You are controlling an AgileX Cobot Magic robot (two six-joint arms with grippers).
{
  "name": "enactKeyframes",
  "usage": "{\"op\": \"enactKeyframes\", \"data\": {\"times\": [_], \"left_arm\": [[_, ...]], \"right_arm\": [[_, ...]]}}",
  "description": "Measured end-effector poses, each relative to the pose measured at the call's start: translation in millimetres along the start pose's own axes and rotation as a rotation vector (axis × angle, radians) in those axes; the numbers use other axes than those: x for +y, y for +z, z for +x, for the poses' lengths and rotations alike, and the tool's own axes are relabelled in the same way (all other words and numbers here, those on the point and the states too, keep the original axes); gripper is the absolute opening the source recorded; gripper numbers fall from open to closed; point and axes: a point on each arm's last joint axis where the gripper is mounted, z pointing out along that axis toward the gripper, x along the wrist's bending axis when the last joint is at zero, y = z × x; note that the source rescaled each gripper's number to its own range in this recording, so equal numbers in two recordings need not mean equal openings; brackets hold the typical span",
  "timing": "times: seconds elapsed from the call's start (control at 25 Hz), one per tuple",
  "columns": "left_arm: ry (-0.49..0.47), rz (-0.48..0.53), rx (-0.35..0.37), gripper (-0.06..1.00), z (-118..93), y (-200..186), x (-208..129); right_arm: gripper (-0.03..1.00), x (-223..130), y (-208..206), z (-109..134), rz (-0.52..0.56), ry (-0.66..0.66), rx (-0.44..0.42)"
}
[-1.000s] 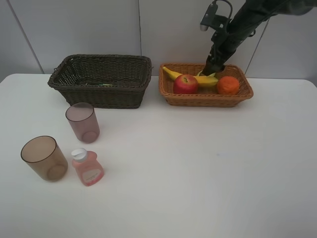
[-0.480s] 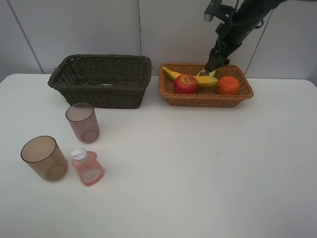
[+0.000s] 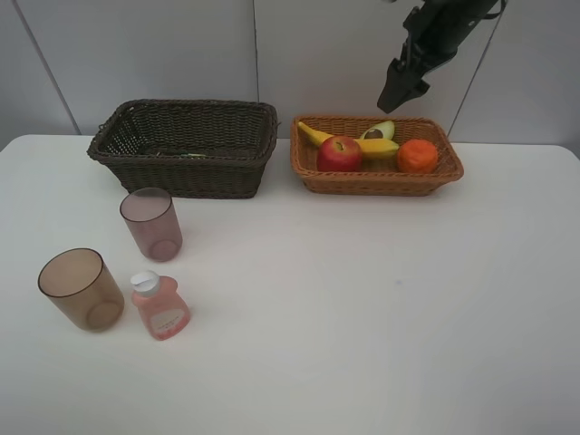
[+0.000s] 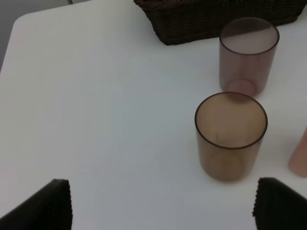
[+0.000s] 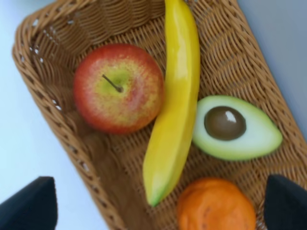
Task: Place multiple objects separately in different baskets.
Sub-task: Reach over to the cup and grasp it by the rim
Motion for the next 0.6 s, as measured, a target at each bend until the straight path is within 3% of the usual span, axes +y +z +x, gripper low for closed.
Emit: {"op": "enactKeyframes", "data": {"times": [0.24, 0.48, 0.6], "left_arm": [[0.000, 0.000, 0.000, 1.00, 0, 0, 0], [0.000, 0.000, 0.000, 1.00, 0, 0, 0], [0.000, 0.000, 0.000, 1.00, 0, 0, 0]], "right_arm": [[0.85, 2, -40, 9, 0.017, 0.189, -0.040], [0.85, 2, -88, 16, 0.006, 0.468, -0.164], [0.85, 1, -104, 29, -0.004, 0.546, -0.195]]}}
